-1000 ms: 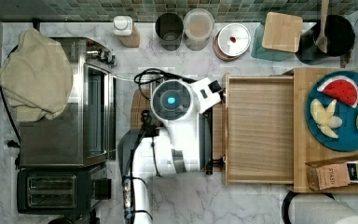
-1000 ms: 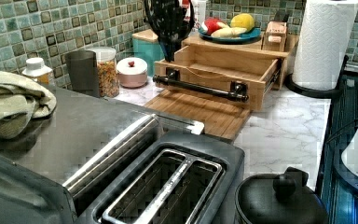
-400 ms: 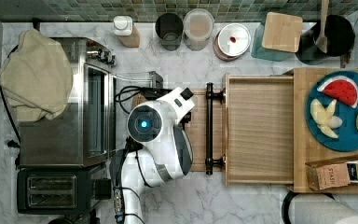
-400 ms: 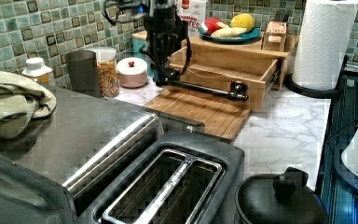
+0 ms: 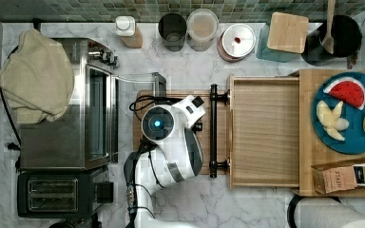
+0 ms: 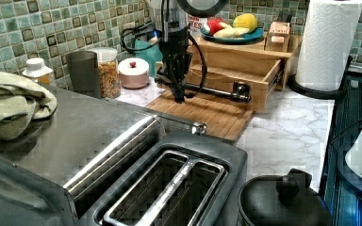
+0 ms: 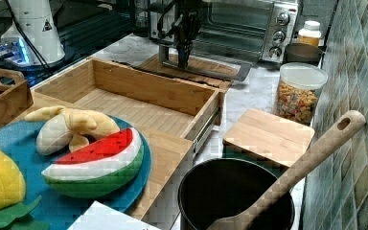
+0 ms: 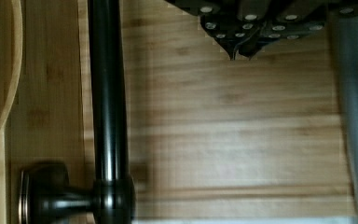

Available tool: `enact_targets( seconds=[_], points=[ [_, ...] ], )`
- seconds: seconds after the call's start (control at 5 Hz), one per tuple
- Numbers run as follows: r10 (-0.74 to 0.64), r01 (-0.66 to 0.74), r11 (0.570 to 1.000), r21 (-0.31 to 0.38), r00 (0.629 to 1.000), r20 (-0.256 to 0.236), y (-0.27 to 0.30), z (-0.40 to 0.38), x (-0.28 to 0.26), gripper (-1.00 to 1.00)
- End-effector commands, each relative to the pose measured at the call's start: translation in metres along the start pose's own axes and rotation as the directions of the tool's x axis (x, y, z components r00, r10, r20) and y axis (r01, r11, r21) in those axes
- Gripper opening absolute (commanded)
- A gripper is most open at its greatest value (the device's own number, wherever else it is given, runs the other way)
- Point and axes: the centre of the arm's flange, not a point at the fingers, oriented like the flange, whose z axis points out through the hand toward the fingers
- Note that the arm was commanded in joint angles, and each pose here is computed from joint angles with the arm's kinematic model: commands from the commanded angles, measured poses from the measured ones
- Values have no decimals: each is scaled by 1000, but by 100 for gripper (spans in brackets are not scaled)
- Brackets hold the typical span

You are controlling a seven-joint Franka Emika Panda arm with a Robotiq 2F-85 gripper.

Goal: Close the drawer.

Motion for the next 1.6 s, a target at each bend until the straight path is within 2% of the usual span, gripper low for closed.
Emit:
enact_targets(
  seconds=[0.2, 0.6, 0.8, 1.0, 1.2, 1.4, 1.6],
  points=[
    [11, -12, 998, -62, 1000, -24, 59, 20, -2, -100],
    [-26, 24, 998, -64, 999, -24, 115, 30, 6, -100],
    [-12, 8, 996, -85, 999, -41, 150, 33, 6, -100],
    [35, -37, 997, -69, 999, -28, 199, 42, 11, -100],
    [76, -79, 993, -85, 997, -34, 251, 47, 10, -100],
    [124, -133, 984, -115, 989, -83, 306, 44, -1, -100],
    [150, -161, 980, -113, 983, -102, 361, 43, -7, -100]
  ],
)
